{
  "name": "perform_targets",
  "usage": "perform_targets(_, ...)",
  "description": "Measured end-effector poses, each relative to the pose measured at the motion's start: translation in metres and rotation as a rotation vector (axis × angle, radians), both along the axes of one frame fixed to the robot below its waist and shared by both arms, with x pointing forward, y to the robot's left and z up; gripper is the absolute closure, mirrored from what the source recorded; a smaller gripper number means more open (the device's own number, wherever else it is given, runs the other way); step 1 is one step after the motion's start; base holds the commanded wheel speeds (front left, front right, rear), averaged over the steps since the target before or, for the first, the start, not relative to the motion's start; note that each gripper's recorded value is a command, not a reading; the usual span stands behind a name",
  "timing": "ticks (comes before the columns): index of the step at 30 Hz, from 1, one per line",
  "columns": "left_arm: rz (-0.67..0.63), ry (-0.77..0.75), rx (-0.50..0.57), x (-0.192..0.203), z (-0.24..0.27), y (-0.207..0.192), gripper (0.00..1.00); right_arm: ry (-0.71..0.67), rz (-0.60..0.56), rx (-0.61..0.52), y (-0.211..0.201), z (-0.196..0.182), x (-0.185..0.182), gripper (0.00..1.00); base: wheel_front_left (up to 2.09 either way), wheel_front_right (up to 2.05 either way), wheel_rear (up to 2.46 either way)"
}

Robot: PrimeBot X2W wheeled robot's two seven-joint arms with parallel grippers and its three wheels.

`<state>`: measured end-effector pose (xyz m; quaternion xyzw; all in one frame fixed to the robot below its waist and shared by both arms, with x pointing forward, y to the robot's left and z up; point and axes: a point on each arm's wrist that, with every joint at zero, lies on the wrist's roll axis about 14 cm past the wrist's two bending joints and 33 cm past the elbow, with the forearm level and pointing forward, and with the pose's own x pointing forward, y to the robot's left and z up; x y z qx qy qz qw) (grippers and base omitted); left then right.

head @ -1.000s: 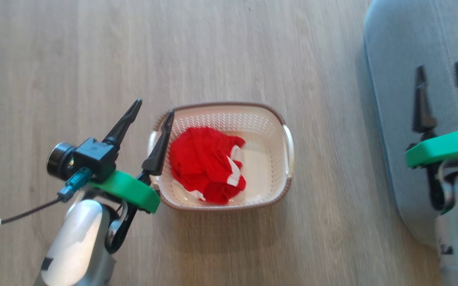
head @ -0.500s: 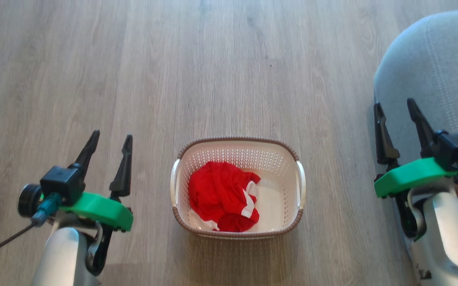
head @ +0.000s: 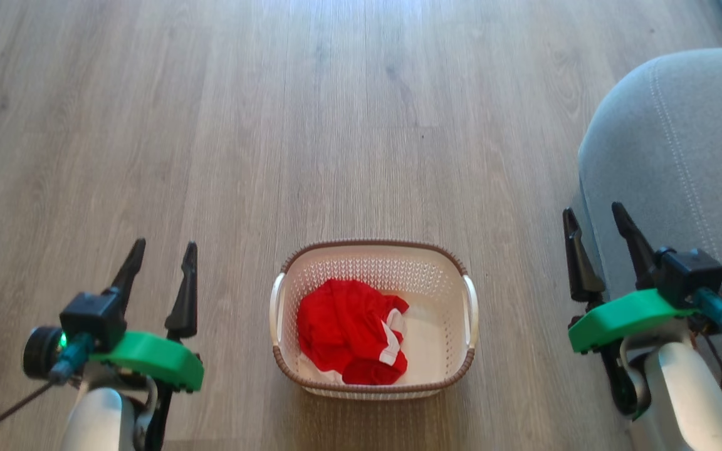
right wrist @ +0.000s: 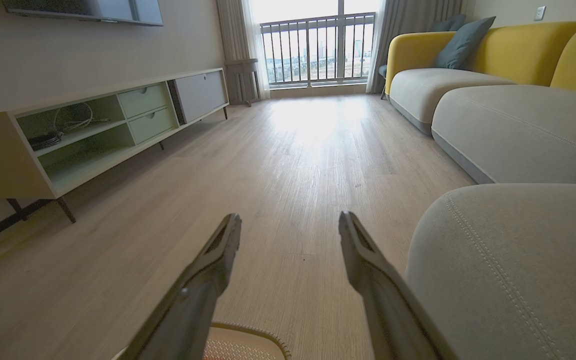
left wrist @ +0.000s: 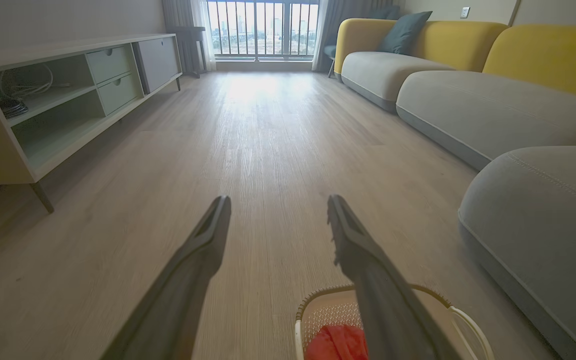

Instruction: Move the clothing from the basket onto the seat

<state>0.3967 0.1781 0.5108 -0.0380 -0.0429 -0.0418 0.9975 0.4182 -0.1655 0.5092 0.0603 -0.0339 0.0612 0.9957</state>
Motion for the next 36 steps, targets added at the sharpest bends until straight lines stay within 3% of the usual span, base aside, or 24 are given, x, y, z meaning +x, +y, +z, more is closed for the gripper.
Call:
perform_targets(12, 0.017, 0.024, 0.014, -0.024, -0.009, 0.003, 0.00, 0.034, 0.006, 0.019, 0.007, -0.011, -0.023, 0.00, 0.00, 0.00, 0.00)
perform_targets(36, -0.015, 0.070, 0.013, -0.023, -0.024, -0.008, 0.00, 0.065, 0.002, 0.013, 0.006, -0.023, -0.023, 0.00, 0.00, 0.00, 0.00)
